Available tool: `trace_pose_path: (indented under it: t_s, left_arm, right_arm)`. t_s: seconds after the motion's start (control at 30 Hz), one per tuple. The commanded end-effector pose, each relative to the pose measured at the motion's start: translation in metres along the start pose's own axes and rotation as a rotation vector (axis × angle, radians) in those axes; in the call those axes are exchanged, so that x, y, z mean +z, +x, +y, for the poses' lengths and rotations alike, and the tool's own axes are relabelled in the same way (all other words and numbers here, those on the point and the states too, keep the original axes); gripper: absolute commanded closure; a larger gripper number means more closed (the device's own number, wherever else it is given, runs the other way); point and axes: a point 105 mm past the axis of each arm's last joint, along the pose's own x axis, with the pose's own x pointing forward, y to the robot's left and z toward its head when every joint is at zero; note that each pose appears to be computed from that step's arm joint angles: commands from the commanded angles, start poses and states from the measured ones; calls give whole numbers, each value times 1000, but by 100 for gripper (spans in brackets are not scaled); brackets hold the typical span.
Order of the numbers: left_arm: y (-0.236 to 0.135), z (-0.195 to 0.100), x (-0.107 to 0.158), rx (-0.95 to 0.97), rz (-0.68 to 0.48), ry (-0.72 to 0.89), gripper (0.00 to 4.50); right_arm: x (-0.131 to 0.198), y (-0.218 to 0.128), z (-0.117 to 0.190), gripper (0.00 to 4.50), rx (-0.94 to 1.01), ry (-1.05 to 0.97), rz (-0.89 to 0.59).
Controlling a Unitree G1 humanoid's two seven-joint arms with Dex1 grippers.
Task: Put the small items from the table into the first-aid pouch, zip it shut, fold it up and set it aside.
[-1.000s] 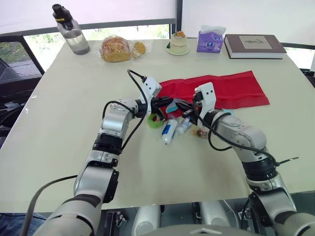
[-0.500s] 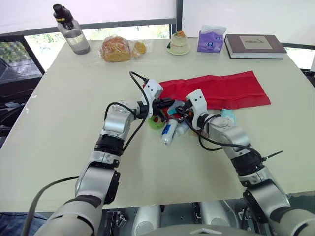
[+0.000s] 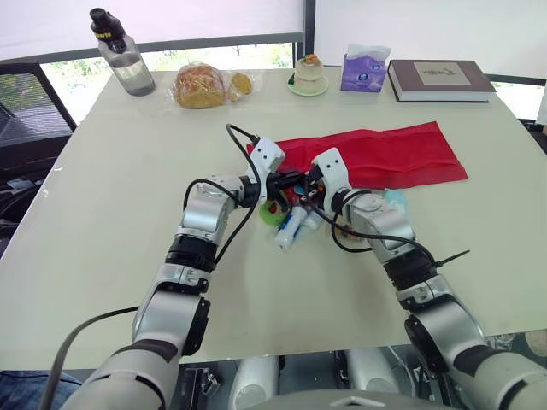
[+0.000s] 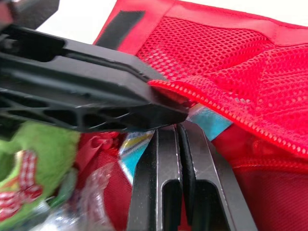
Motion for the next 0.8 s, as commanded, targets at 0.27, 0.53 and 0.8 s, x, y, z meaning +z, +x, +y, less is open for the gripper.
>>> trace_pose_path:
  t_s: [0.27, 0.53, 0.8]
  left_arm:
    - [3, -8, 7, -34, -31, 35, 450]
    - [-4, 2, 0, -9, -11, 27, 450]
    - [-3, 5, 0, -19, 0, 44, 450]
  right_arm:
    - [29, 10, -6, 437, -57, -25, -111]
    - [33, -26, -10, 437, 48, -84, -119]
    - [29, -46, 13, 437, 187, -117, -69]
